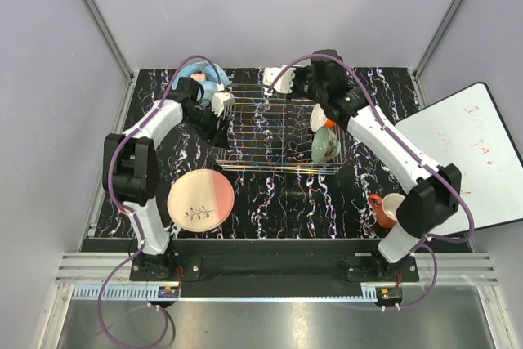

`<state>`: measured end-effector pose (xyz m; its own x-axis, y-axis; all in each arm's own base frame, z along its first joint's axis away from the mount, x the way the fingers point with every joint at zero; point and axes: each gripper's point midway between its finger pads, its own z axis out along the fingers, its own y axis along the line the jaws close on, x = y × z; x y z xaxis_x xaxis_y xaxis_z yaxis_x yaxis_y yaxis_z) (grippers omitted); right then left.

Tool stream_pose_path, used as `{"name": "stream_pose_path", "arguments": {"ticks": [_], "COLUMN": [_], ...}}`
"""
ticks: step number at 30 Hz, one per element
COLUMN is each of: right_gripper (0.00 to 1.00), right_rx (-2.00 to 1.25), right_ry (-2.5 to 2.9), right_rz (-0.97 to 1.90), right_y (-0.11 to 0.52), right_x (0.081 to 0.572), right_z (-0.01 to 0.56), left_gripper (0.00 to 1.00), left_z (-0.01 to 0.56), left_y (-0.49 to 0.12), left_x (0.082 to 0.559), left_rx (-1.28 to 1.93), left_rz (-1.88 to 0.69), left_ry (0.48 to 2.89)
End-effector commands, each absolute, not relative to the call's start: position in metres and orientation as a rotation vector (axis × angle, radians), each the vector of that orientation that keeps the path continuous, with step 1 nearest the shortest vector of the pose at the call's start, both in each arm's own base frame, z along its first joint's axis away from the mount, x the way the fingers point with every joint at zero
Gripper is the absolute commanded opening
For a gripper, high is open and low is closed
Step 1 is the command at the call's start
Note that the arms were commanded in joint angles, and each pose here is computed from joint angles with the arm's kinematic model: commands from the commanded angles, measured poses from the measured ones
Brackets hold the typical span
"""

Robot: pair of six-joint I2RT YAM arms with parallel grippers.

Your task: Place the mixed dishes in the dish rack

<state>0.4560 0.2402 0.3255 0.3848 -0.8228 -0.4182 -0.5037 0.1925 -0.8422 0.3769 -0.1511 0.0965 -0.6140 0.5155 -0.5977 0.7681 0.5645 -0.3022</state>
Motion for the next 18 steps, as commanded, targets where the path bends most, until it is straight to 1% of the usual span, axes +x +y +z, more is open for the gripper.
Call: {"name": "stream_pose_path", "arguments": {"ticks": [1,3,7,9,11,13,16,17,18], "right_gripper": [0.00,0.00,0.00,0.00,0.00,0.00,0.00,0.00,0.00], "right_rx": [-1.375,-1.377,-1.370,-1.370,-1.369,-1.359,-1.340,-1.337,-1.336], "right_ry": [1.058,1.076,1.092,1.093,1.098,1.100,1.104,1.105,1.102], "right_rz": [-0.463,-0.461,-0.441,-0.440,-0.442,-0.444,-0.447,-0.443,-0.438], "right_y": [0.244,0.244,0.242,0.241,0.237,0.233,0.226,0.226,0.226], "right_x": [0.468,0.472,0.472,0.473,0.476,0.480,0.485,0.485,0.485], "right_z": [0.402,0.395,0.391,0.388,0.386,0.387,0.389,0.390,0.391], "left_gripper": [0.64,0.59,0.56,0.53,0.47,0.45,0.35,0.30,0.19], "left_z": [0.099,0.095,0.091,0.093,0.094,0.092,0.092,0.093,0.093], "left_y": [-0.155,-0.150,-0.147,-0.147,-0.147,-0.145,-0.143,-0.144,-0.143], "left_x": [0.366,0.367,0.364,0.364,0.362,0.359,0.355,0.352,0.350], "left_rx": [1.150,1.173,1.201,1.204,1.215,1.224,1.253,1.267,1.278], "left_rz": [-0.817,-0.785,-0.769,-0.767,-0.767,-0.760,-0.750,-0.757,-0.759], "left_ry": [2.282,2.295,2.300,2.295,2.286,2.288,2.274,2.271,2.270]}}
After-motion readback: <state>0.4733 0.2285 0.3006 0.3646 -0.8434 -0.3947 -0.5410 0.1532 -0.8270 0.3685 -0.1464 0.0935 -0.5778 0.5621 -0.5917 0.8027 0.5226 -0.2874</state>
